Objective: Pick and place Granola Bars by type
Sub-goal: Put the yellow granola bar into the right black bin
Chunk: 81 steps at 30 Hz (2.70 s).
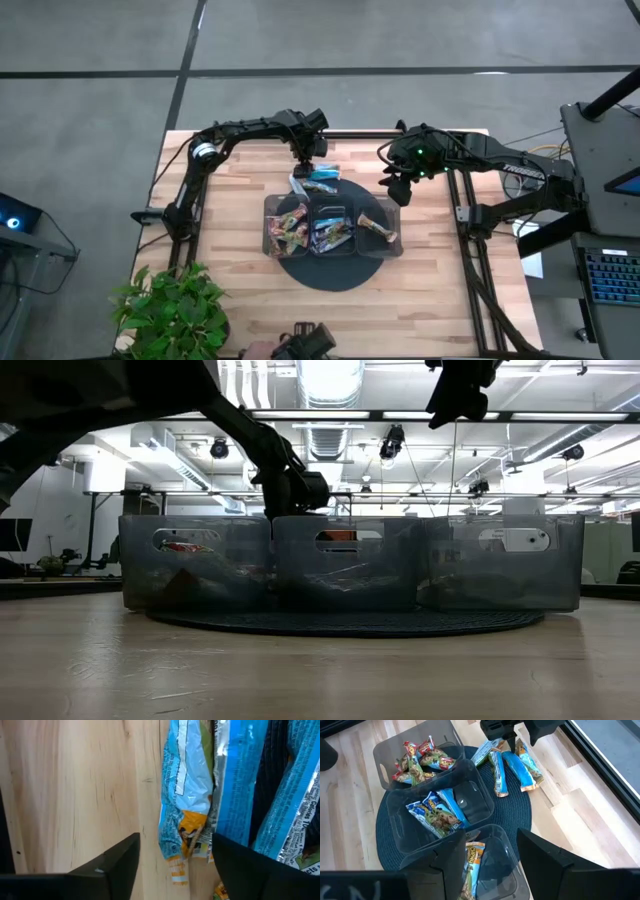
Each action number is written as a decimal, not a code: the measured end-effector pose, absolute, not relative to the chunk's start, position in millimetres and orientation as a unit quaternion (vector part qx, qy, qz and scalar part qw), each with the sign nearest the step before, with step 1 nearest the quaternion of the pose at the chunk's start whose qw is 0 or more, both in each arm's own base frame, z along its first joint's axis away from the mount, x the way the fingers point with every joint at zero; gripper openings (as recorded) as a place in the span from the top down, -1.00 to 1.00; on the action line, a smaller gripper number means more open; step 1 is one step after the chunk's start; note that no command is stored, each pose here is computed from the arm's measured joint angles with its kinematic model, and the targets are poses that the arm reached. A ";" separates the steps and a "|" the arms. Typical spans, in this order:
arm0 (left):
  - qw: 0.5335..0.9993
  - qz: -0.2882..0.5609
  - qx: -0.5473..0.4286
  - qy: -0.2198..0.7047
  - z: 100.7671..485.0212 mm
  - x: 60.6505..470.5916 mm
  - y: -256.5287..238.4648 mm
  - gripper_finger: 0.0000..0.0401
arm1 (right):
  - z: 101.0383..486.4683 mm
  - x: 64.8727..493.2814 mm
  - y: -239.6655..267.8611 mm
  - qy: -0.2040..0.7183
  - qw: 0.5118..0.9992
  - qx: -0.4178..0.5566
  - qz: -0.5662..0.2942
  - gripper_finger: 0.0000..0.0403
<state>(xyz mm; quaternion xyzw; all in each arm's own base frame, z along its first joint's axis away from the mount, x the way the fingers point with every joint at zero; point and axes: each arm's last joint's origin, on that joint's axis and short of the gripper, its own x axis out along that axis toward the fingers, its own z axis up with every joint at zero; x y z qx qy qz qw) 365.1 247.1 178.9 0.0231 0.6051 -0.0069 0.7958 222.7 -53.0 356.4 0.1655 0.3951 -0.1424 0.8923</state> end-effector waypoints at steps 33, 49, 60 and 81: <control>0.784 0.003 0.023 0.620 192.6 364.5 248.5 0.93 | 356.5 222.8 -53.0 0.395 0.893 0.163 -0.141 0.17; 0.860 -0.032 -0.023 0.510 285.5 383.3 241.3 0.93 | 376.4 215.5 -51.3 0.355 0.915 0.139 -0.130 0.20; 0.883 -0.112 0.005 0.455 308.9 415.1 187.9 0.93 | 406.2 154.8 -36.9 0.299 0.939 0.115 -0.125 0.91; 0.917 -0.176 0.021 0.357 321.3 471.1 72.7 0.93 | 408.9 97.0 -24.5 0.305 0.927 0.144 -0.164 0.94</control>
